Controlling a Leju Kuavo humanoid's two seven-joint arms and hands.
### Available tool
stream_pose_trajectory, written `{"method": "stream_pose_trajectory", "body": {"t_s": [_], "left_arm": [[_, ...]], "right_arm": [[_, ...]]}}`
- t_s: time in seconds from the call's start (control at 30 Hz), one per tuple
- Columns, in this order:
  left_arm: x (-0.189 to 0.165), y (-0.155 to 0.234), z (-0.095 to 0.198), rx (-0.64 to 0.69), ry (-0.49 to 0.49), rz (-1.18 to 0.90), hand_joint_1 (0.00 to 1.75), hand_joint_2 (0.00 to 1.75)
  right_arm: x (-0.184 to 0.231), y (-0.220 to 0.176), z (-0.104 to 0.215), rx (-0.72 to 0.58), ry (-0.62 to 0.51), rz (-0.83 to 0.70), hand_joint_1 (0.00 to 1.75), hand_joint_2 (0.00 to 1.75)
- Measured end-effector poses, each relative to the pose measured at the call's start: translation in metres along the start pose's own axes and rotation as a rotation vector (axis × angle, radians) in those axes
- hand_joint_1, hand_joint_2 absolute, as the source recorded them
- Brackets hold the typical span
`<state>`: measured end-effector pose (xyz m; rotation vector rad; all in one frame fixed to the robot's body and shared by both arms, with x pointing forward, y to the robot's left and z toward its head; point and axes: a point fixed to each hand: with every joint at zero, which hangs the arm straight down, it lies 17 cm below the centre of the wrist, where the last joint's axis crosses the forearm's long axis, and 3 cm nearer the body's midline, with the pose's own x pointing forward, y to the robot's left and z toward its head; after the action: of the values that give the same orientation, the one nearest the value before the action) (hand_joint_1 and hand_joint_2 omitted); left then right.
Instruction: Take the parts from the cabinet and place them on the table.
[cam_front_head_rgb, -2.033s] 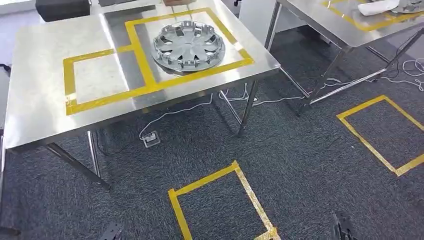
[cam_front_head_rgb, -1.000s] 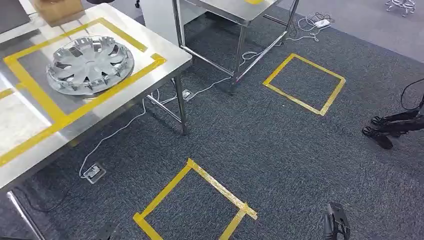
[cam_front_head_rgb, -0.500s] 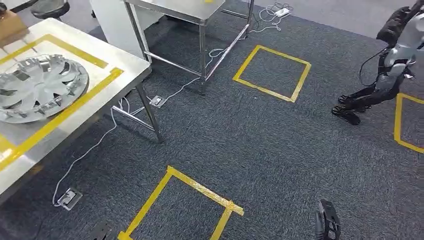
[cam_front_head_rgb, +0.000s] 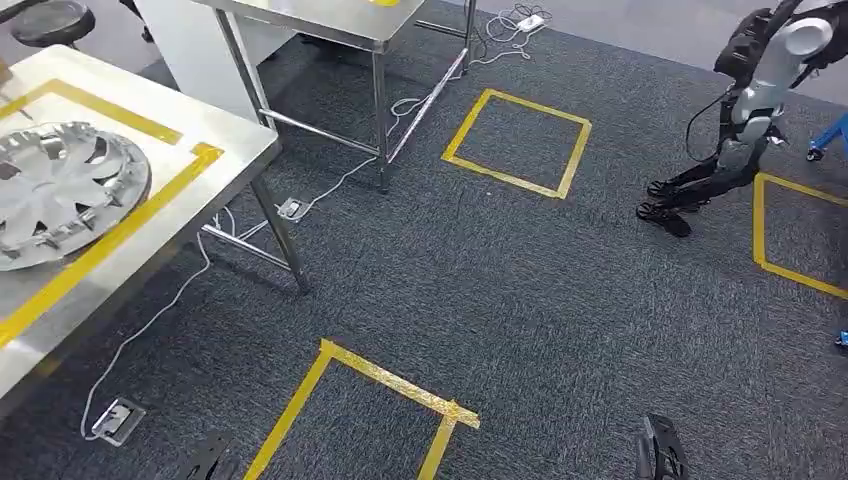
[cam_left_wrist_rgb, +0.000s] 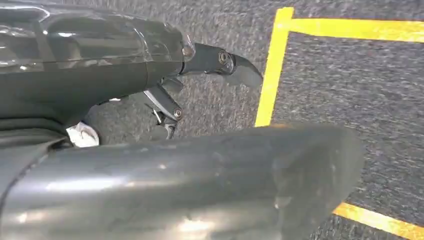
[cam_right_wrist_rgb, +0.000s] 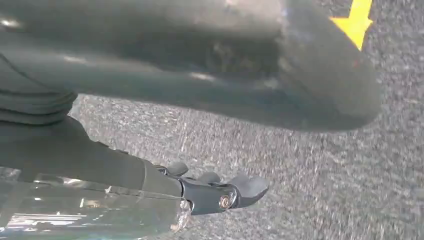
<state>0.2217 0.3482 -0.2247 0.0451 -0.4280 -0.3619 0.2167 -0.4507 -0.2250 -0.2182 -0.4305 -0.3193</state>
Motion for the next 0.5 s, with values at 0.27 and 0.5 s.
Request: {"method": "stream_pose_trajectory", "body": {"t_s": [0.27,0.5], "left_arm": [[0.006,-0.001,0.0,-0.002,-0.012,0.006,0.0,0.0],[0.005,-0.005,0.0,-0.008,-0.016,0.014,0.0,0.0]], "right_arm": [[0.014,0.007,-0.001,0.005,-0.004,-0.005,0.0,0.0],[0.015,0.018,0.0,0.025,-0.003,-0.011,0.0,0.0]]}}
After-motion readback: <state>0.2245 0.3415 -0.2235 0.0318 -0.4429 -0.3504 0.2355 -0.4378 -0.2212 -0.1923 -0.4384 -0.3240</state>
